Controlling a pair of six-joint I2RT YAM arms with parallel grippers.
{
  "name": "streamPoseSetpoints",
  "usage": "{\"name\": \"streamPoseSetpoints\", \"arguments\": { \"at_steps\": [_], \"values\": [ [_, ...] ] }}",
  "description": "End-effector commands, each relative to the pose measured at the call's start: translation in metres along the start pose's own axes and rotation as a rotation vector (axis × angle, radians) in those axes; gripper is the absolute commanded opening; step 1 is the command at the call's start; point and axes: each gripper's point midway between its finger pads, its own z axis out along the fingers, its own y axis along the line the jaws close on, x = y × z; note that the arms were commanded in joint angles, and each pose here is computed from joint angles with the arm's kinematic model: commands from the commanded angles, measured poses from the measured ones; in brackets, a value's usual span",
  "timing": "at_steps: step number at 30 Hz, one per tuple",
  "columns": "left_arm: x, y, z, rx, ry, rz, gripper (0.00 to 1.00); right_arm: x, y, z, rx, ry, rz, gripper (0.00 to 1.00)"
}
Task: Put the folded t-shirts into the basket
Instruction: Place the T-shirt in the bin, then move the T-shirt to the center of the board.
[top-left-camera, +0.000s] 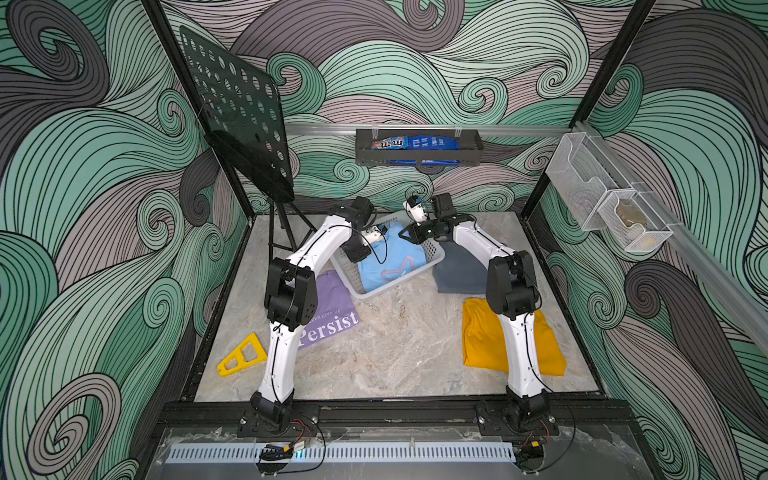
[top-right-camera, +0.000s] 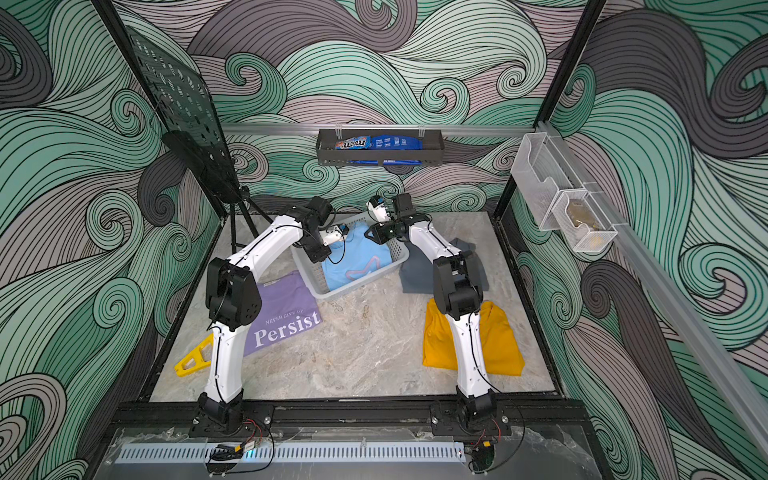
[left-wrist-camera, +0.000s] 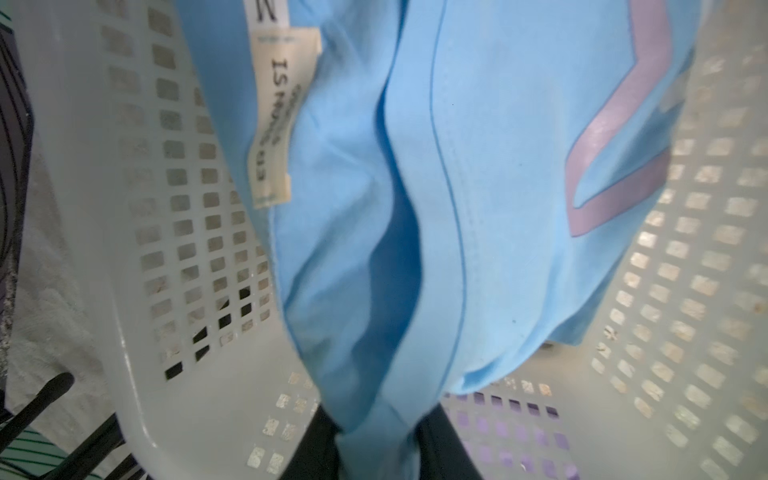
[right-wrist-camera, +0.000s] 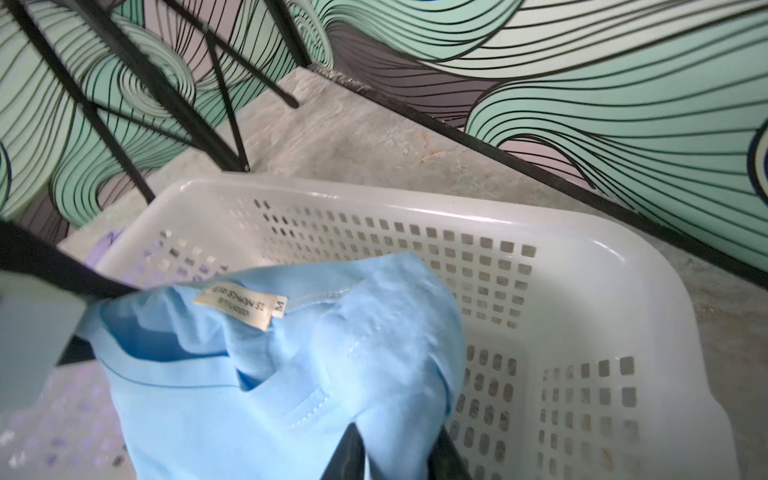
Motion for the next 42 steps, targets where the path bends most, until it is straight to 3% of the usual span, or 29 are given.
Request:
{"name": "streamPoseSetpoints", "arguments": {
  "at_steps": [1, 12, 20, 25, 31, 37, 42],
  "values": [
    [-0.006, 0.027, -0.003, -0.110, -0.005, -0.015, 0.39, -0.007, -0.008, 0.008, 0.019, -0.006, -0.014, 0.43],
    [-0.004, 0.026, -0.063, -0.129, -0.100, -0.104, 0.61, -0.053, 0.020, -0.044, -0.018, -0.084, -0.129, 0.53],
    [0.029, -0.003, -0.113, -0.087, -0.190, -0.127, 0.72, -0.034, 0.056, -0.109, -0.009, -0.066, -0.208, 0.66],
    [0.064, -0.039, -0.137, -0.038, -0.262, -0.103, 0.83, 0.022, 0.052, -0.162, 0.063, 0.008, -0.199, 0.80],
    [0.096, -0.072, -0.142, -0.013, -0.352, -0.130, 0.94, 0.134, 0.036, -0.223, 0.126, 0.104, -0.144, 0.82],
    [0.106, -0.091, -0.138, 0.015, -0.426, -0.123, 0.98, 0.260, 0.029, -0.226, 0.247, 0.334, -0.182, 0.81],
    [0.105, -0.088, -0.138, -0.003, -0.441, -0.123, 0.98, 0.301, 0.033, -0.212, 0.223, 0.447, -0.205, 0.77]
  ]
}}
